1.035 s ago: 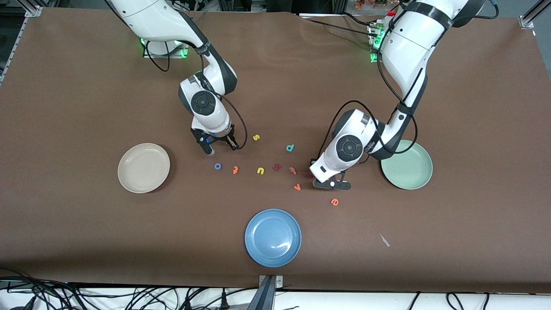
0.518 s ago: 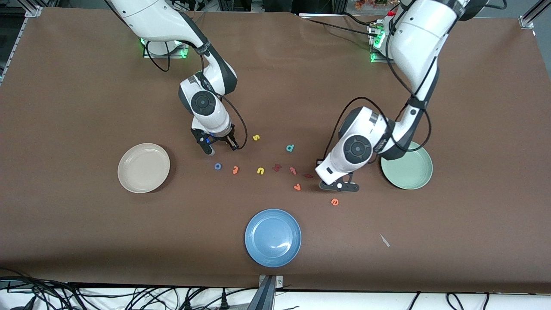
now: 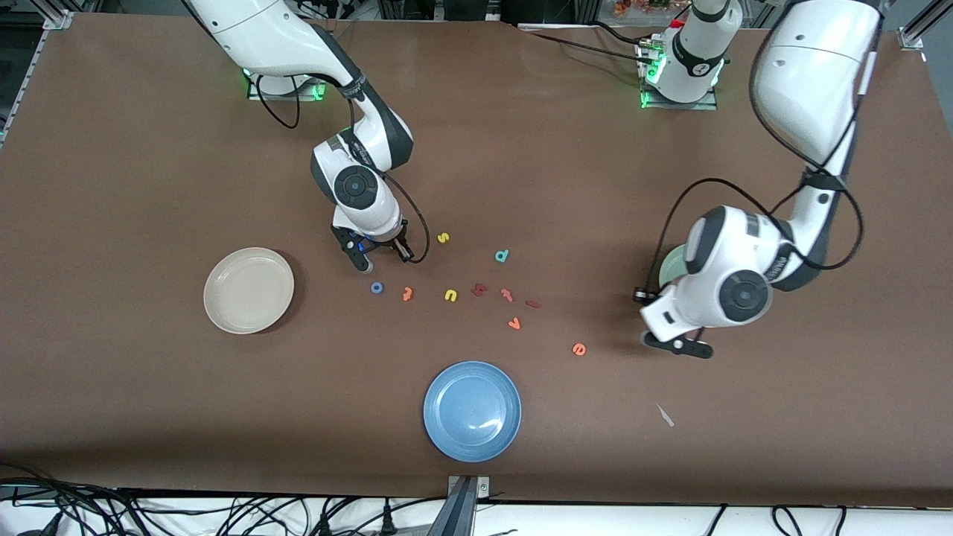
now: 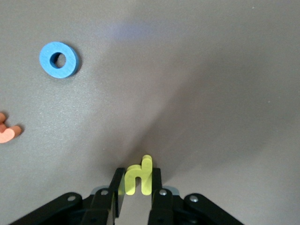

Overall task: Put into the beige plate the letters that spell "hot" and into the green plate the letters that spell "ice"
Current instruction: 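Drop the c on the green plate while the right gripper carries the h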

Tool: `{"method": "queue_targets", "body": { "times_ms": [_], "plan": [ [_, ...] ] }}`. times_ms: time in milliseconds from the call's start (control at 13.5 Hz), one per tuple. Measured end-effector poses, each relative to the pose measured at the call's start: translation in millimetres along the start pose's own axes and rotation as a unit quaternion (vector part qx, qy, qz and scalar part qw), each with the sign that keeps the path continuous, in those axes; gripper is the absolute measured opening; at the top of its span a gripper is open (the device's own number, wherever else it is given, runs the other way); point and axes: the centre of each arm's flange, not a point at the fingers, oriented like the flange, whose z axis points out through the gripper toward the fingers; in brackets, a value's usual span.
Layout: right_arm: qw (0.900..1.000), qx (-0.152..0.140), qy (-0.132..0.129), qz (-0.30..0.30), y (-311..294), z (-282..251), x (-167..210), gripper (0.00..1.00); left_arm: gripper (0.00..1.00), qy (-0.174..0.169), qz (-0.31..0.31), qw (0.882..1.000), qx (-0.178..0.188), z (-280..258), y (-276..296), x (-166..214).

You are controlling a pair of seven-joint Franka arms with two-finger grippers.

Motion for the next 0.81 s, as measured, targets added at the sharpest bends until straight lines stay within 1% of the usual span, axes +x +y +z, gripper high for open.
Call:
{"method": "queue_targets", "body": {
  "times_ms": [148,222,296,370,518,591,739,813],
  "plan": [
    [1.000,-0.002,0.000,-0.001,-0.4,-0.3,0.5,0.26,0.24,-0.012,0.008,1.000,-0.007,8.6,-36.6,-7.4],
    [1.000,-0.007,0.000,-0.009,-0.6,-1.4,1.1,0.26,0.24,-0.020,0.011,1.000,-0.011,16.6,-49.8,-12.3],
    [0.999,-0.020,0.000,-0.025,-0.8,-4.8,3.6,0.26,0.24,-0.029,0.011,0.999,-0.015,25.9,-60.3,-17.4],
    [0.998,-0.041,0.000,-0.048,-0.2,-11.7,11.7,0.26,0.24,-0.038,0.009,0.999,-0.019,35.0,-68.9,-22.0],
    [0.992,-0.079,0.000,-0.097,2.6,-34.9,40.7,0.26,0.24,-0.052,0.006,0.998,-0.024,49.5,-77.3,-28.8],
    [0.989,-0.090,-0.001,-0.119,5.1,-49.0,57.5,0.26,0.28,-0.055,0.005,0.998,-0.024,52.8,-77.7,-30.3],
    [0.980,-0.105,-0.005,-0.166,13.6,-73.9,89.8,0.26,0.50,-0.055,0.007,0.998,-0.025,52.8,-76.0,-30.2],
    [0.974,-0.114,-0.010,-0.195,20.4,-82.3,106.8,0.26,0.59,-0.055,0.007,0.998,-0.025,51.9,-75.3,-29.9]
  ]
}}
